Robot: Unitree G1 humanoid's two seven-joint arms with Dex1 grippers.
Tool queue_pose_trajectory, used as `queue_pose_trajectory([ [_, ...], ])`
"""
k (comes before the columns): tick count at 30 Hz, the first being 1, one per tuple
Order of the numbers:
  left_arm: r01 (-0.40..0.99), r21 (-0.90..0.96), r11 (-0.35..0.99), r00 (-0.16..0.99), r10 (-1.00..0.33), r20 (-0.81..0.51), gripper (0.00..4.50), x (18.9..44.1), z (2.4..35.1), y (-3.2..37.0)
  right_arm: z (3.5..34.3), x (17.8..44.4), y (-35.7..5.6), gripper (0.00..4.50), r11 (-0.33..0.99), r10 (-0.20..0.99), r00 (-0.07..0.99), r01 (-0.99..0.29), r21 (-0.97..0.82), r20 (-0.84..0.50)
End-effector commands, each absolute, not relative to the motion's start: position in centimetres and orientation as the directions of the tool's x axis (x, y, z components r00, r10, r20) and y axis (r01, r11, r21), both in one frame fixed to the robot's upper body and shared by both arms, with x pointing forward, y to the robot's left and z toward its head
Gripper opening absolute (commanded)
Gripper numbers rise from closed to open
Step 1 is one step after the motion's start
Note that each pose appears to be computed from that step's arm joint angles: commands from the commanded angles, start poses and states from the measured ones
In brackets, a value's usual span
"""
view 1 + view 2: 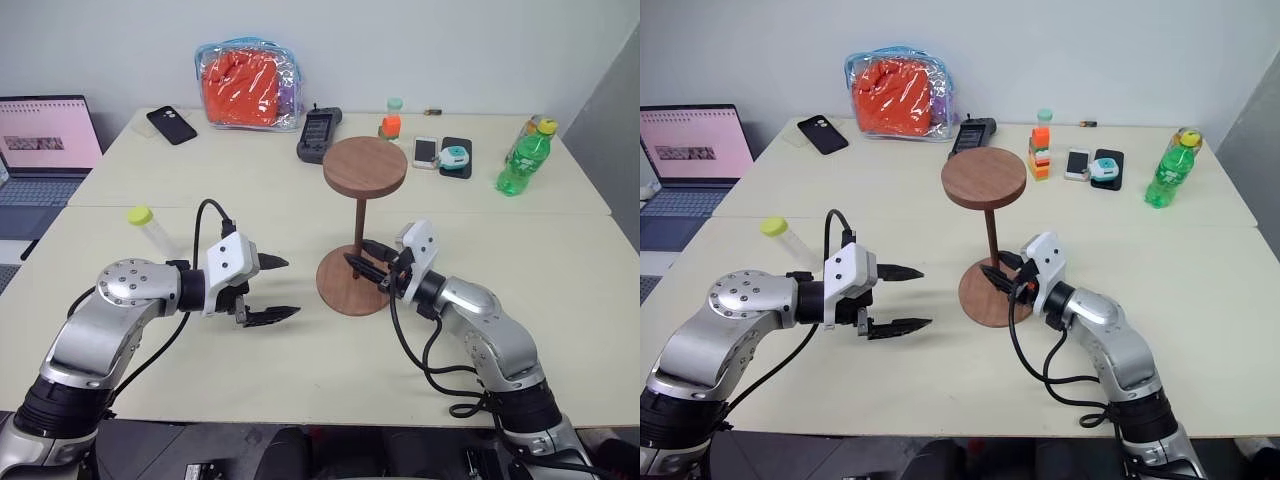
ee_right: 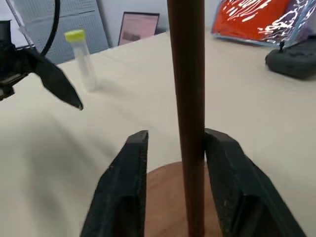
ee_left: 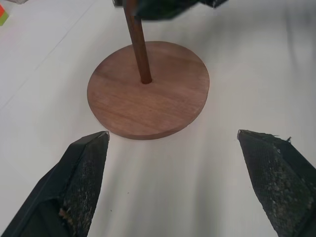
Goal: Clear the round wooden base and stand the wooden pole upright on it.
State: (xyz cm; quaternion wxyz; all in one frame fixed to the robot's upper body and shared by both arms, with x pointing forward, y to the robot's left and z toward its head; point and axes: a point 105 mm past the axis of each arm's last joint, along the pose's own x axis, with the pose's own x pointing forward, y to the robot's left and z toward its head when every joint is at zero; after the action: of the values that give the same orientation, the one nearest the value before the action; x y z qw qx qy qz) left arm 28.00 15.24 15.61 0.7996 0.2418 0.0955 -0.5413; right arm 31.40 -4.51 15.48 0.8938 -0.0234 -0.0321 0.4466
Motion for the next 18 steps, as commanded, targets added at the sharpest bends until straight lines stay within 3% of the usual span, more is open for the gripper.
queue_pose_trajectory([
  [1,0.903,0.329,0.276,0.397,-0.829,-0.395,4.35,27.9,16.7,14.8,17.2,30.6,-4.1,2.87,0.565,0.825,0.56,-0.817,-0.114,0.075],
  [3,0.902,0.329,0.28,0.399,-0.831,-0.387,4.35,27.9,16.7,14.7,16.7,30.6,-4.4,3.26,0.562,0.826,0.561,-0.817,-0.13,0.048],
  [10,0.885,0.322,0.336,0.433,-0.848,-0.306,4.35,28.3,18.2,14.6,15.8,29.9,-7.9,3.26,0.544,0.816,0.574,-0.803,-0.241,-0.072],
  [15,0.868,0.327,0.374,0.473,-0.823,-0.314,4.35,28.6,19.0,15.6,16.2,26.7,-11.6,3.26,0.393,0.855,0.459,-0.878,-0.274,-0.243],
  [18,0.864,0.337,0.375,0.488,-0.791,-0.369,4.35,28.4,18.6,17.0,17.6,25.6,-14.9,3.26,0.388,0.829,0.47,-0.873,-0.295,-0.302],
])
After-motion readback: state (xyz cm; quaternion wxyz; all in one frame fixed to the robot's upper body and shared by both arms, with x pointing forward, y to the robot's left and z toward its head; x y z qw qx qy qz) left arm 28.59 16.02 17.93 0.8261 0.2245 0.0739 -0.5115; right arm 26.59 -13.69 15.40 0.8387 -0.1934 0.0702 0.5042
